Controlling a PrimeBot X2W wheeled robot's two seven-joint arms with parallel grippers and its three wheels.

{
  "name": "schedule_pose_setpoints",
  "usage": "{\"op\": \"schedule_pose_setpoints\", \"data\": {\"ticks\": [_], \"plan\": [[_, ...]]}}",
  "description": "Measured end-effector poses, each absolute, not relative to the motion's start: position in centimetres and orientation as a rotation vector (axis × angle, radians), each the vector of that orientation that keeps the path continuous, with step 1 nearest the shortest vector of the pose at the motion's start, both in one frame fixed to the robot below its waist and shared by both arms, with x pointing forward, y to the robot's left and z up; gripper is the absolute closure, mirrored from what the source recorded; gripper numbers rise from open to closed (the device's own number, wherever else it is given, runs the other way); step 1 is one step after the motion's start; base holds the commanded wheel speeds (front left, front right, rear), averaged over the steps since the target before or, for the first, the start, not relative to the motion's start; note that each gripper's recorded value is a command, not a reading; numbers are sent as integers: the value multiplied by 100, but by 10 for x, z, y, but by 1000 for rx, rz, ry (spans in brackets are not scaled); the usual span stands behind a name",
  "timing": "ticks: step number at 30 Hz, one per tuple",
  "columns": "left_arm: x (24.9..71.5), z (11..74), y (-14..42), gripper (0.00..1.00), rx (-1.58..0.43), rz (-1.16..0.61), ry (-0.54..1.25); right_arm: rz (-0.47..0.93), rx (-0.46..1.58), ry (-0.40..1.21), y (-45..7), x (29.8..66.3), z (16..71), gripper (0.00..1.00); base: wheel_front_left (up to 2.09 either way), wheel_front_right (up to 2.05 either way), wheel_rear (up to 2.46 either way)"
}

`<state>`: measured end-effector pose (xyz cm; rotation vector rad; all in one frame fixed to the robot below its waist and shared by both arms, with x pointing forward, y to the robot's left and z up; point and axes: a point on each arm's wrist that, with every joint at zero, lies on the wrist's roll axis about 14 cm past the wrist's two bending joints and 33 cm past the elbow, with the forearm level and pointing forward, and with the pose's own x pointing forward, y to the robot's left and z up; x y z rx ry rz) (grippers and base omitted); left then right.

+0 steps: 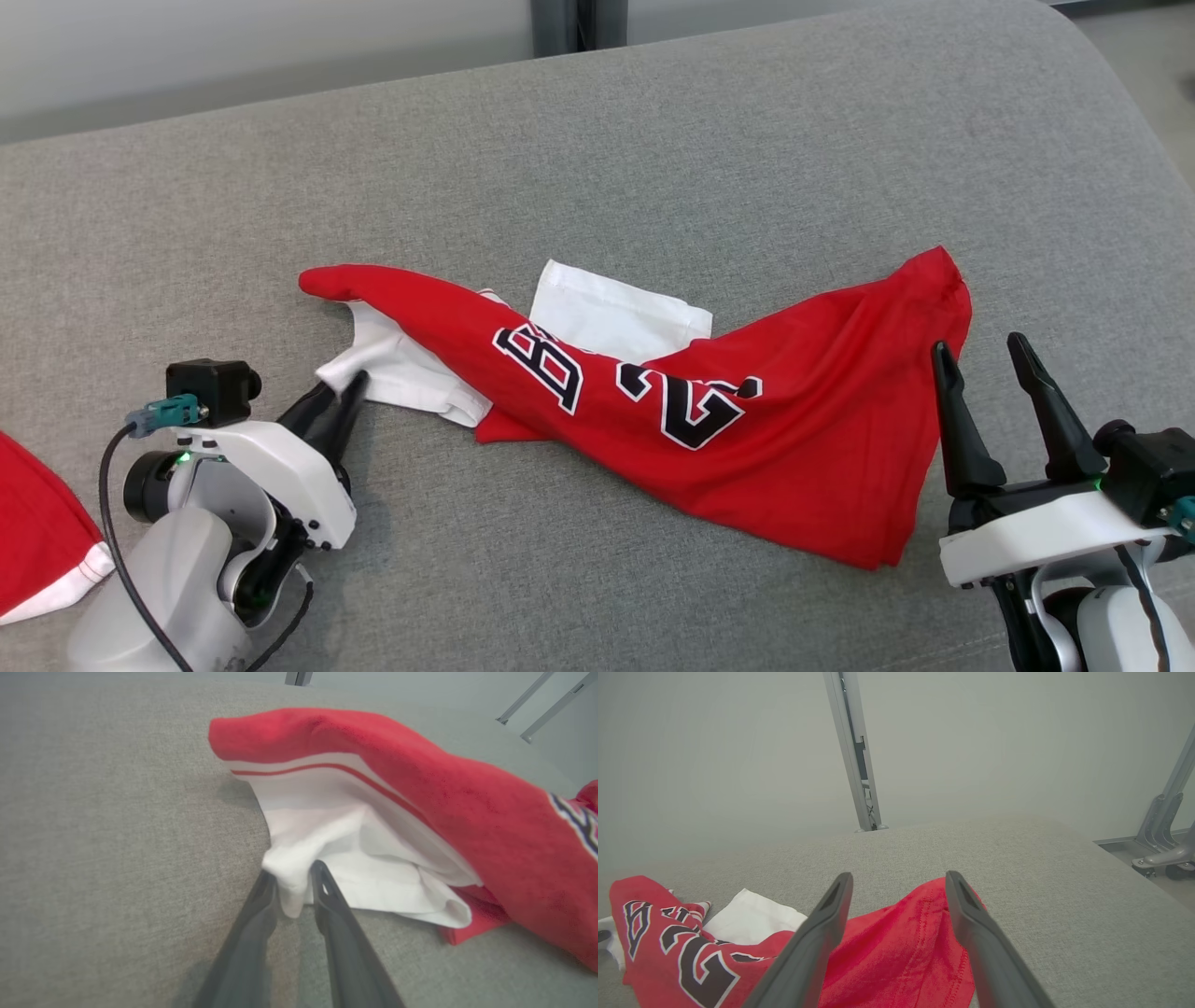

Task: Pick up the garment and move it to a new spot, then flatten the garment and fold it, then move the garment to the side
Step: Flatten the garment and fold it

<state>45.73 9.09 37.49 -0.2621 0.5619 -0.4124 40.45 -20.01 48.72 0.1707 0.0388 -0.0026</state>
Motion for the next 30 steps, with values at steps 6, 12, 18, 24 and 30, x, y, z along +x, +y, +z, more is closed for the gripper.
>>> {"op": "schedule_pose_setpoints", "data": {"ticks": [6,12,18,24,30], "plan": [[471,407,103,100,-266,-410,427,-7,172,27,-202,405,491,0,0,0,0],[483,459,132,100,-258,-371,275,-7,178,18,-202,406,494,0,0,0,0],[468,497,179,100,-220,-254,208,8,182,4,-197,410,501,0,0,0,0],[422,480,196,100,-287,-150,290,6,183,-2,-198,412,503,0,0,0,0],[393,444,182,100,-429,-97,356,1,183,-2,-200,414,502,0,0,0,0]]}}
